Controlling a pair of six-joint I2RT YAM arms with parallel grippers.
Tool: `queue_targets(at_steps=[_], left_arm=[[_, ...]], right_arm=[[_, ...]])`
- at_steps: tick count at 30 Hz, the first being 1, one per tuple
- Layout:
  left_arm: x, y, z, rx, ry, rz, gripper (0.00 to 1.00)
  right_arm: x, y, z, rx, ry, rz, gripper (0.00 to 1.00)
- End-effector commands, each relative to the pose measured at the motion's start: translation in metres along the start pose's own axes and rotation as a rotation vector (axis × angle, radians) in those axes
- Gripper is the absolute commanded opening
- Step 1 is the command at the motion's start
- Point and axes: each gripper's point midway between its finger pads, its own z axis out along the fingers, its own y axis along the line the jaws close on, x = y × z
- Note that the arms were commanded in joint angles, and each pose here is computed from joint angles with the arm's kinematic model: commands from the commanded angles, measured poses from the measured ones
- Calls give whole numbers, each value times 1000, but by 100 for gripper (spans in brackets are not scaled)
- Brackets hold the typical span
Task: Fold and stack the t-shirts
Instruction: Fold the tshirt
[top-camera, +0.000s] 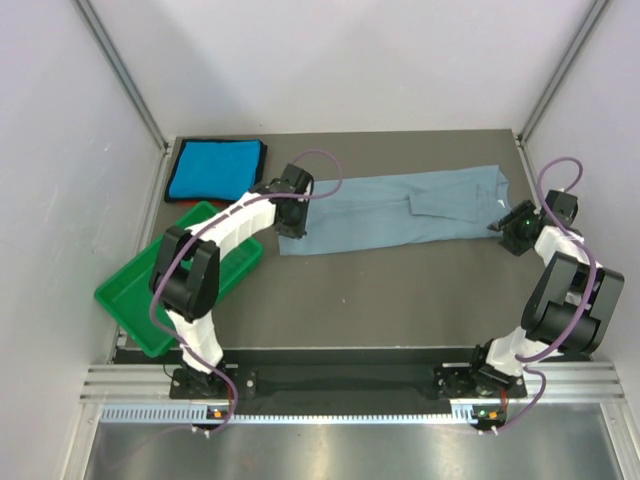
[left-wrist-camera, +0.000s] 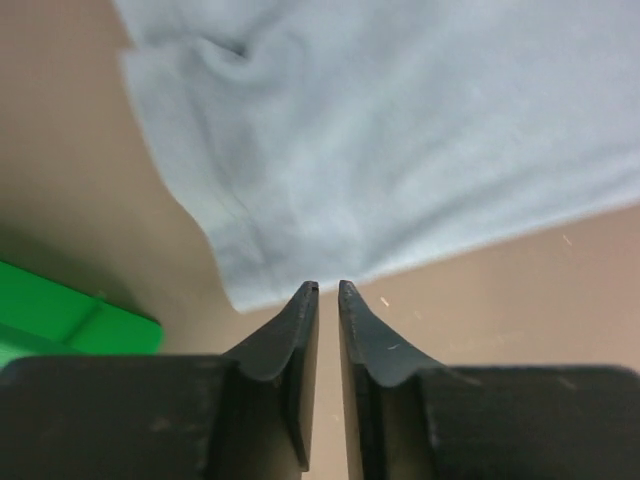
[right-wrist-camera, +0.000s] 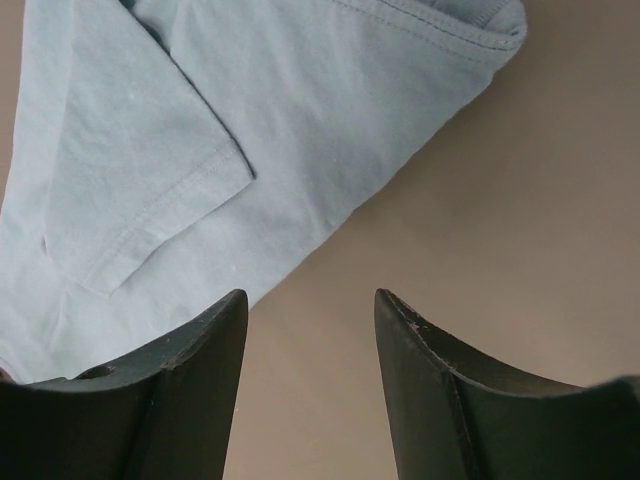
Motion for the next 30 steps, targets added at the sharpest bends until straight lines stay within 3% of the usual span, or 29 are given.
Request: queue_targets(at_steps=[1,8,15,21,30], left_arm=[[-7,17,14,-49,13,-18,18],[19,14,41,-27,100,-53,12],[70,23,51,-44,171,-87,14],[73,25,44,-80,165,-90,14],[84,24,38,-83,181,-99,14]], right_arm=[[-15,10,-5,-44,-51,-28,54],[-17,5,-1,-29,-48,-25,54],[-19,4,2,-35,-54,-34,56],[-12,-8,13,-9,-58,-24,64],[-25,-18,43,9,-112,38,65]])
